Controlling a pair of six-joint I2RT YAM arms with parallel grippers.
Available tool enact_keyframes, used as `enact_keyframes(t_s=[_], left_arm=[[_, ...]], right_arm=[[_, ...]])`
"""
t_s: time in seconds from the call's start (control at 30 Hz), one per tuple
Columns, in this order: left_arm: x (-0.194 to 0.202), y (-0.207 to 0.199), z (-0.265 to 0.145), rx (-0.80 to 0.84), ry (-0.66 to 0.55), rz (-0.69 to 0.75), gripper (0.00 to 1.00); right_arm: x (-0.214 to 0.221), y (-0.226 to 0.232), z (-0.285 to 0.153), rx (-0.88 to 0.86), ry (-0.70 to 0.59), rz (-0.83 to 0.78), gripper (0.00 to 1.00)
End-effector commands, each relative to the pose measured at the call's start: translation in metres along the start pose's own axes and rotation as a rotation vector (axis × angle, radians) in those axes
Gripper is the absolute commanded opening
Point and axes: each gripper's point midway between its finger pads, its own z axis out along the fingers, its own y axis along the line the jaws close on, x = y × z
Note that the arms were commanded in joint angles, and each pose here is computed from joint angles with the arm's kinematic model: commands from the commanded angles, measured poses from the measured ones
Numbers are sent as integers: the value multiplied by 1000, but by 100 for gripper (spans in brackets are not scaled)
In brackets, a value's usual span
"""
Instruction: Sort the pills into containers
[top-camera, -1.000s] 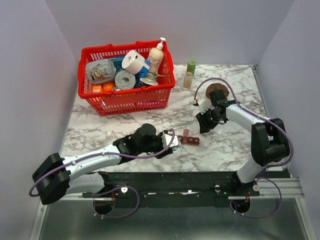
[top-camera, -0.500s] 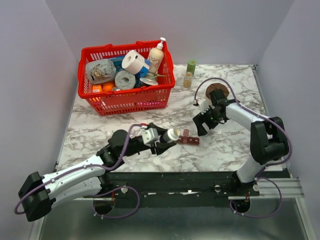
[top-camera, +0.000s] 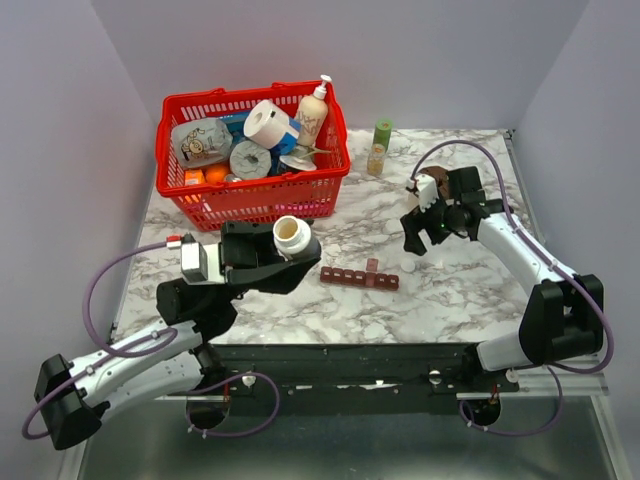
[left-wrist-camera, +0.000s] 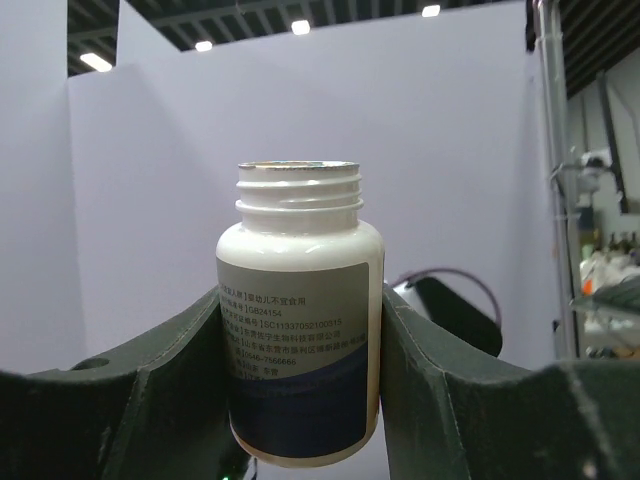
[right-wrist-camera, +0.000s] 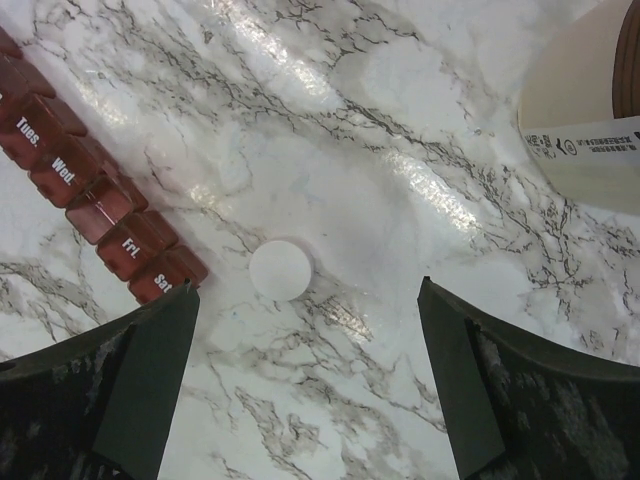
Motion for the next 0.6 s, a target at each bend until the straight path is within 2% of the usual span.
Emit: enact_keyframes(t_s=[0.0,0.07,0.1,0.13,0.17,0.2,0.23,0.27,0.3,0.37,0.4,0.43,0.47,0.5,0.57], left_arm=[[-61,10,10,-29,-260,-57,0],[-53,4,20,46,-227,-191,0],[-67,-20,35,165,-239,-227,0],[-59,-25,37,191,-211,-249,0],[-56,-19,34,156,-205,-210,0],[-26,14,19,17,-122,-205,0],[-26,37,8,-85,-150,-213,0],[-14,50,1,-105,-143,-258,0],[-40,39,2,-9,-235,-318,0],[-26,34,10,71,-170,-341,0],[-16,45,9,30,-140,-335,0],[-15,74,-1,-49,-125,-310,0],[2,99,-10,-107,-93,-355,0],[-9,101,-6,-68,-112,-391,0],[-3,99,3,-18,-63,-418,0]], right_arm=[[1,4,3,-33,-16,1,100],[2,4,2,-33,-15,4,100],[3,4,2,-34,-14,6,100],[3,4,2,-34,-15,7,100],[3,4,2,-35,-16,7,100],[1,3,2,-33,-19,7,100],[2,4,2,-36,-14,10,100],[2,3,2,-38,-15,13,100],[2,5,2,-41,-17,12,100],[4,5,3,-45,-16,15,100],[4,5,4,-45,-10,17,100],[4,4,4,-41,-10,18,100],[4,4,4,-44,-8,19,100],[4,5,4,-46,-11,19,100],[5,6,4,-49,-12,19,100]])
